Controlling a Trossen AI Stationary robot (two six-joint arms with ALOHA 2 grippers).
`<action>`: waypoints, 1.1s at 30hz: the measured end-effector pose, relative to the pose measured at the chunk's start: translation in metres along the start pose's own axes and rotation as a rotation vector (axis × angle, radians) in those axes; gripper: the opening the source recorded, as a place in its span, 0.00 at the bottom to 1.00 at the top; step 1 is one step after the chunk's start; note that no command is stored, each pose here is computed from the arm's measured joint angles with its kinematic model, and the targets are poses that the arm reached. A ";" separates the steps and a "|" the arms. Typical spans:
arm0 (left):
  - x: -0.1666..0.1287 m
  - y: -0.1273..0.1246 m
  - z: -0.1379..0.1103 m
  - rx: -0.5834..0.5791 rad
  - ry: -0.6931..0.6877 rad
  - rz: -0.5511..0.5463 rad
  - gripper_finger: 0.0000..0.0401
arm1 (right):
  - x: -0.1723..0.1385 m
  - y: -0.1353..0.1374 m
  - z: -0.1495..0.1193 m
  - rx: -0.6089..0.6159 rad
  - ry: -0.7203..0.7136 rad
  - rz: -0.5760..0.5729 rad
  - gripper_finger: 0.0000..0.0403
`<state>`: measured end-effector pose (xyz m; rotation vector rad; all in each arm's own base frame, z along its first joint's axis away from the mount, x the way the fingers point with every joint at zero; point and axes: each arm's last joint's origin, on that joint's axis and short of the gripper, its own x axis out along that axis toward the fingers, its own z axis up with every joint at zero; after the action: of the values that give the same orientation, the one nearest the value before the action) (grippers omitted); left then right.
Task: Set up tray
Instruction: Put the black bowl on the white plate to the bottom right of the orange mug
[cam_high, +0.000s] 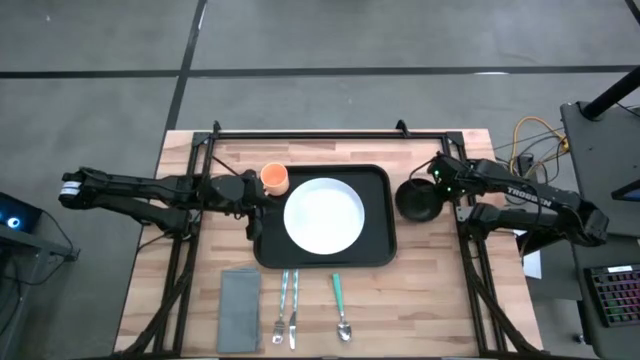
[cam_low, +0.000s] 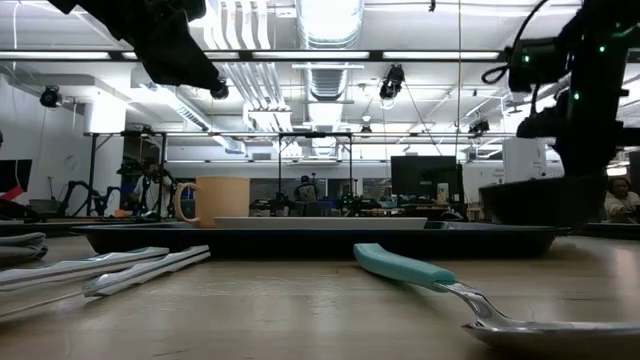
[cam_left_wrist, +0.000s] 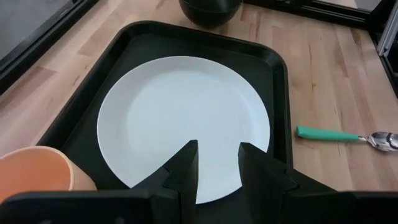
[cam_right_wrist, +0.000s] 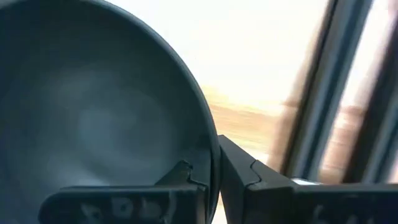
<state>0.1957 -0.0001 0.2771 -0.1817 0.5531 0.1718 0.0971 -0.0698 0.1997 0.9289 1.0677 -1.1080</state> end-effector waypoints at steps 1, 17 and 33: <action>0.000 0.000 0.000 0.000 0.001 0.000 0.24 | -0.007 0.000 0.002 -0.003 -0.003 0.004 0.02; 0.001 0.000 0.001 0.000 0.001 0.001 0.24 | -0.098 0.052 0.029 -0.230 -0.029 0.280 0.02; 0.000 0.000 0.002 -0.024 -0.003 -0.001 0.24 | -0.061 0.215 0.065 -0.717 -0.020 0.541 0.02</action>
<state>0.1967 -0.0001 0.2788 -0.2050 0.5481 0.1780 0.3134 -0.0733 0.2860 0.5631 1.0058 -0.2431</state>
